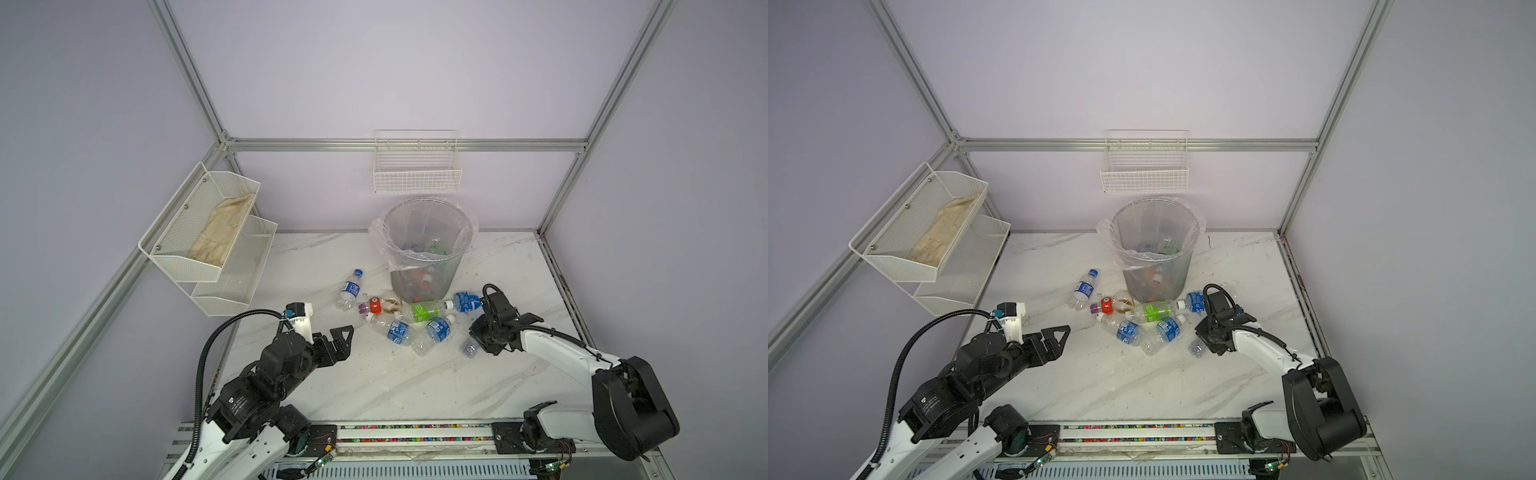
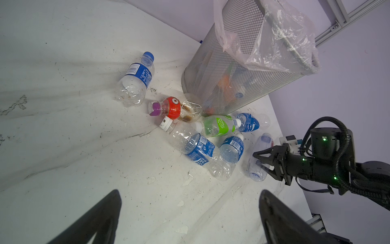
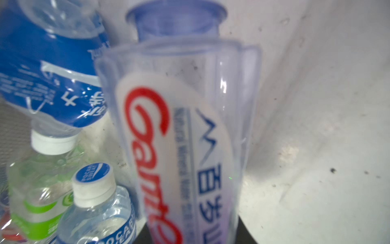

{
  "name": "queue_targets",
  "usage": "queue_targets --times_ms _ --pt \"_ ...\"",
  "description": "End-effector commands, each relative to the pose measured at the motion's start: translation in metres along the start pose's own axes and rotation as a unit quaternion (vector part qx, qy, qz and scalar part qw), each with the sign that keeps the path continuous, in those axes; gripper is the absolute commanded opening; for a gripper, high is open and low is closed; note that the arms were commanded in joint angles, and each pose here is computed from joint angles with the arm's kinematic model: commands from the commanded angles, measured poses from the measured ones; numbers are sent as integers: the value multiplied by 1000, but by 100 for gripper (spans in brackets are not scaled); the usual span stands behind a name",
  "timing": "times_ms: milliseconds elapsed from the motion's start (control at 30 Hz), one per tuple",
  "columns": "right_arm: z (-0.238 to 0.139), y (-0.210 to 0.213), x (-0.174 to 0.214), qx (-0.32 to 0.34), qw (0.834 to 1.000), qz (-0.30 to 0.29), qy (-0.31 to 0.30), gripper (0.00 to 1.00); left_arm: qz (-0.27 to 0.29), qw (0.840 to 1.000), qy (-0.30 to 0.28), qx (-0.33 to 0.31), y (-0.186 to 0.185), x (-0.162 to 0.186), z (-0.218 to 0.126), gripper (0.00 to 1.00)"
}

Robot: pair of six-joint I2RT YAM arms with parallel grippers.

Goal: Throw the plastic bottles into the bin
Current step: 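Lower the right gripper and close it on the Ganten bottle, then lift the Ganten bottle with the right gripper and raise it high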

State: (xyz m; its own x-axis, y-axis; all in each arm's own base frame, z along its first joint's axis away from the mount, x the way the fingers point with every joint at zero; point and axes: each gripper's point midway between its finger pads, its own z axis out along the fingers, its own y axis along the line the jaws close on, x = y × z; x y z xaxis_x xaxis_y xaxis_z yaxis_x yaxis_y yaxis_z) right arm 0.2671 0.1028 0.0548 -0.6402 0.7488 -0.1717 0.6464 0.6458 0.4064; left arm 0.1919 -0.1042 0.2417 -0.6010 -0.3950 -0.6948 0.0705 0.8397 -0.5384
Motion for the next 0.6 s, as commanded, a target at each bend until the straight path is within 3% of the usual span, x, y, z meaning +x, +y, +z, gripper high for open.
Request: queue_targets --times_ms 0,233,467,533,567 --pt "-17 -4 -12 1 999 18 -35 33 -1 1000 10 -3 2 7 7 100" --pt "-48 6 -27 -4 998 3 -69 33 2 1000 16 -1 -1 7 8 100" --pt "-104 25 -52 -35 990 -25 -133 33 1 1000 15 -1 1 8 8 100" --pt "-125 46 -55 -81 984 -72 -144 32 0 1000 17 -2 1 9 9 100" --pt "-141 70 -49 -140 973 -123 -138 25 0 1000 18 -3 2 10 9 100"
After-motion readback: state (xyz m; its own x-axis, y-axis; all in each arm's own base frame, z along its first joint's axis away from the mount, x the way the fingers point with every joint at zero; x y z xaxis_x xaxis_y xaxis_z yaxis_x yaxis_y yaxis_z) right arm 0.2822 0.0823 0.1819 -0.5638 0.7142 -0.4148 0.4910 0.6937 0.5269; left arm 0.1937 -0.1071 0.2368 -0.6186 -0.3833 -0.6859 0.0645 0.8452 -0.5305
